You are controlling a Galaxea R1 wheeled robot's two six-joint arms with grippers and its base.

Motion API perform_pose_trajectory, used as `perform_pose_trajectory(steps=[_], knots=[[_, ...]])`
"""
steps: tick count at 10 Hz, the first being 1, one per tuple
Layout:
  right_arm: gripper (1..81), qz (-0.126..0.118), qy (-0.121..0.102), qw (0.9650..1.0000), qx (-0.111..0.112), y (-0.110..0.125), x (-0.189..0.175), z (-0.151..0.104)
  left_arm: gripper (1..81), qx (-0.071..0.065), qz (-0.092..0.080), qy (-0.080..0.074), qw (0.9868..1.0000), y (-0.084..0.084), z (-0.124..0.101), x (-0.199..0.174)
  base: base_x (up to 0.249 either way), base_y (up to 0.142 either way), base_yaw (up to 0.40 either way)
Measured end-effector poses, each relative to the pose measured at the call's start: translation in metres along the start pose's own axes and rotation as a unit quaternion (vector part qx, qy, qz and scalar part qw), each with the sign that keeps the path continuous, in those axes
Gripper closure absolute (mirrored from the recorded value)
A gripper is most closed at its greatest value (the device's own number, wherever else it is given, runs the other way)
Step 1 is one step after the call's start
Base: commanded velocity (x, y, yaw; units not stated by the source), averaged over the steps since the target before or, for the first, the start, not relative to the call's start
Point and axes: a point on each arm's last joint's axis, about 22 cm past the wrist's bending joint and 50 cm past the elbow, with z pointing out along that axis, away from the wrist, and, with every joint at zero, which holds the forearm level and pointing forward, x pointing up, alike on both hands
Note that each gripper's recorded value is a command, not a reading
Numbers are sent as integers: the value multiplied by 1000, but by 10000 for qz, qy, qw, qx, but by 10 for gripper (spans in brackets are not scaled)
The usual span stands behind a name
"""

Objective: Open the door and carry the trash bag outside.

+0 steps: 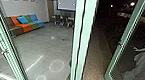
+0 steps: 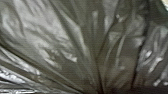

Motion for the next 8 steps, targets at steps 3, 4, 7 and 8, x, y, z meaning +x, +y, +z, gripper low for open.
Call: perform_pose_trajectory(steps=[3,4,7,8], knots=[[10,-237,-150,9995,-170,23,-51,2,811,52,-17,147,9999,-3,0,7,0,0,0],[10,-403,-222,9988,-159,24,-66,4,811,62,-19,162,9998,-4,0,8,0,0,0],[10,-810,-160,9964,-200,22,-67,17,811,79,-21,181,9998,-5,-1,8,0,0,0],[10,-870,-142,9957,-269,26,-66,19,811,79,-21,183,9998,-5,-1,9,0,0,0]])
